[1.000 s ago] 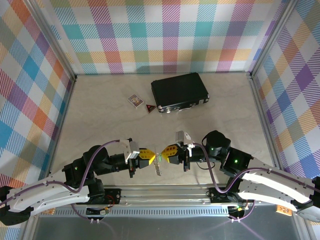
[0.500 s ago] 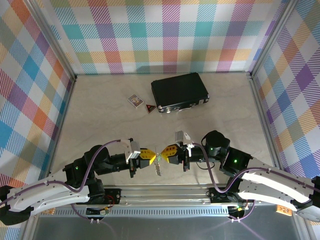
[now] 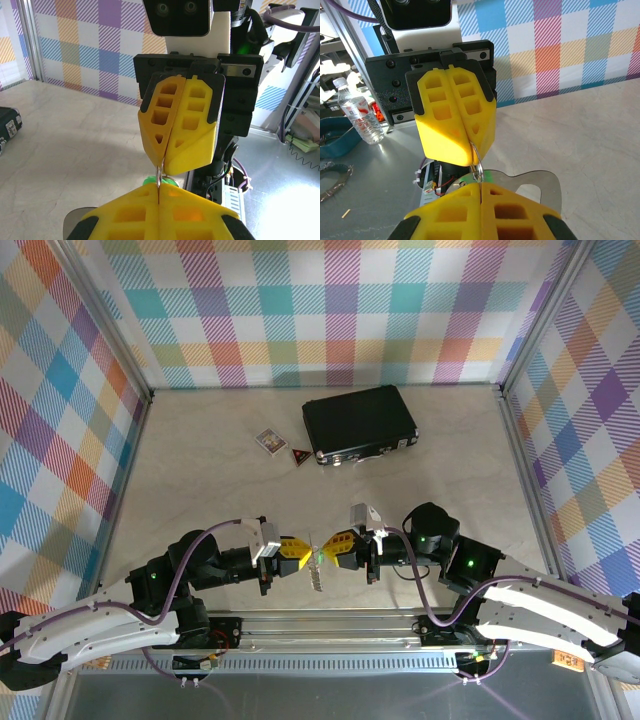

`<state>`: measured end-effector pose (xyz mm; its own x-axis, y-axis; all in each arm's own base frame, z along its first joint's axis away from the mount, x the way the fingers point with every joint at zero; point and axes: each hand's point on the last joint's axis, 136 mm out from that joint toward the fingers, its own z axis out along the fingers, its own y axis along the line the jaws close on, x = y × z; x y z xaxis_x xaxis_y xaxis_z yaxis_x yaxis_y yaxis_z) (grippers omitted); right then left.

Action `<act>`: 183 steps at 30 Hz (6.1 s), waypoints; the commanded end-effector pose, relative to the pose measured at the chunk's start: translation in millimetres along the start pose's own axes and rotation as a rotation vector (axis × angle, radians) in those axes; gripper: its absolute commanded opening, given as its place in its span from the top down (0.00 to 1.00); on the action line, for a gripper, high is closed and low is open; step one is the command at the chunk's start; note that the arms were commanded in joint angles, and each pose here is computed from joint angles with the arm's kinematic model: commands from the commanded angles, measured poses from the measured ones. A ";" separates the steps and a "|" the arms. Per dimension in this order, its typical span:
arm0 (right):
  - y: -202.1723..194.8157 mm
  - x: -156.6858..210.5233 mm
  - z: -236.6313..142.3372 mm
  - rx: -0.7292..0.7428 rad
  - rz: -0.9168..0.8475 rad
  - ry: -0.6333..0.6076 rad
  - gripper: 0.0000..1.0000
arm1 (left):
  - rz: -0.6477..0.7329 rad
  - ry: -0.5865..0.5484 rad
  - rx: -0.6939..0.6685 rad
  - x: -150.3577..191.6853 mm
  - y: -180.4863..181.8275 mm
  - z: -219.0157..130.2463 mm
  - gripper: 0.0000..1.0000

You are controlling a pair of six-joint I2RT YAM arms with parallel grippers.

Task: Put the keys on the keyring

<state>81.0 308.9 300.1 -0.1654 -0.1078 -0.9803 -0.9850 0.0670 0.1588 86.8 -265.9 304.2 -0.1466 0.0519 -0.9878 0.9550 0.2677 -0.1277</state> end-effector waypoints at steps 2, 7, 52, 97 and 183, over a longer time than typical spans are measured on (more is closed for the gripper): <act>0.6 -5.6 -3.4 0.009 -0.018 -0.036 1.00 | 0.003 -0.066 0.027 -14.3 -6.0 -2.0 1.00; 1.0 -5.9 -2.6 0.005 -0.017 -0.037 1.00 | 0.004 -0.067 0.025 -14.5 -5.7 -2.7 1.00; 4.1 -5.8 2.2 -0.026 -0.011 -0.037 1.00 | 0.004 -0.062 0.023 -13.7 -5.5 -3.4 1.00; 7.3 -10.0 6.8 -0.055 -0.029 -0.036 1.00 | 0.031 0.045 -0.008 -0.9 0.3 4.3 1.00; 5.3 5.8 1.0 0.024 -0.201 0.024 1.00 | -0.035 0.277 -0.110 14.5 16.9 20.5 1.00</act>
<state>88.8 305.5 272.9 -0.0098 -0.2178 -0.9759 -0.9912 0.1306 -0.0192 104.7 -278.3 276.3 -0.2582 0.3336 -0.9067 0.9209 0.3687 -0.1266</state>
